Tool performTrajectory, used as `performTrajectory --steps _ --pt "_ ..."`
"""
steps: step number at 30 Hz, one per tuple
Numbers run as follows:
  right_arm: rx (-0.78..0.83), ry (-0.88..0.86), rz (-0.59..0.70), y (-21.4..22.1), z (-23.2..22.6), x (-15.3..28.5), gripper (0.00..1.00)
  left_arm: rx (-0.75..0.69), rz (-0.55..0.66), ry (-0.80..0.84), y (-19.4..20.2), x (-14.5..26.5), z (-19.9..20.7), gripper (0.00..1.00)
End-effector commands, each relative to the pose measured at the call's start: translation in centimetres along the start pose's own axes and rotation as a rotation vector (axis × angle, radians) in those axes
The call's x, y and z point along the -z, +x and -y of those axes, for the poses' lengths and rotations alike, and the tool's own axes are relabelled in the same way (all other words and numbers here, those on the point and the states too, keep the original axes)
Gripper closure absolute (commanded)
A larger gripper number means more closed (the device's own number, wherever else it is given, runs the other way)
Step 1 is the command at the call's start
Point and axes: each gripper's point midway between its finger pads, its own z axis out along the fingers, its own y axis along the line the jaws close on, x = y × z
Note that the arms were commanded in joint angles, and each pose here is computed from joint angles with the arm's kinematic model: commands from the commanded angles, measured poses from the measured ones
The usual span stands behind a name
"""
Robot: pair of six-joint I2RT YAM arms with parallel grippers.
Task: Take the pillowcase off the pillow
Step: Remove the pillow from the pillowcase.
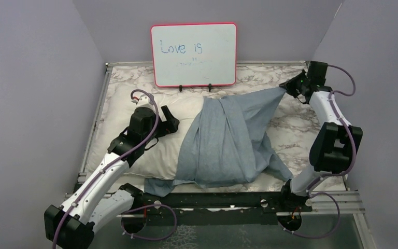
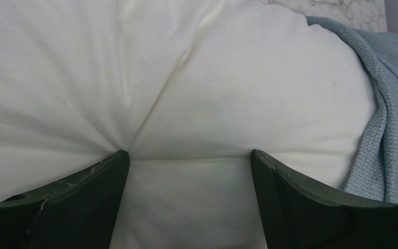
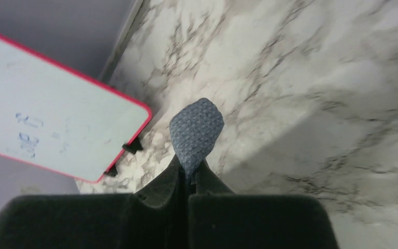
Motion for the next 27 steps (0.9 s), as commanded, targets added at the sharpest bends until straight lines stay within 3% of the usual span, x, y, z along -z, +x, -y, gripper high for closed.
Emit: performTrajectory --steps 1,8,16,22,24,27 --pt "-0.027 0.235 0.214 -8.5 5.8 3.9 0.99 0.0 -0.258 -0.165 6.8 -0.2 -4.8 0.1" --pt "-0.023 0.29 0.313 -11.9 6.2 6.5 0.99 0.035 -0.265 -0.21 6.9 -0.4 -6.8 0.1" --pt "-0.111 0.367 0.389 -15.6 11.6 10.7 0.99 0.079 -0.223 -0.255 5.4 0.3 -8.5 0.1" --pt "-0.076 0.254 0.31 -16.3 11.8 11.6 0.99 0.09 -0.244 -0.166 5.9 -0.4 -7.2 0.13" --pt "-0.038 0.159 0.198 -14.7 10.7 10.3 0.91 0.096 -0.25 -0.14 5.9 -0.4 -6.7 0.13" --pt "-0.017 0.016 0.071 -11.2 9.4 9.2 0.66 0.095 -0.241 -0.1 5.5 -0.2 -5.9 0.13"
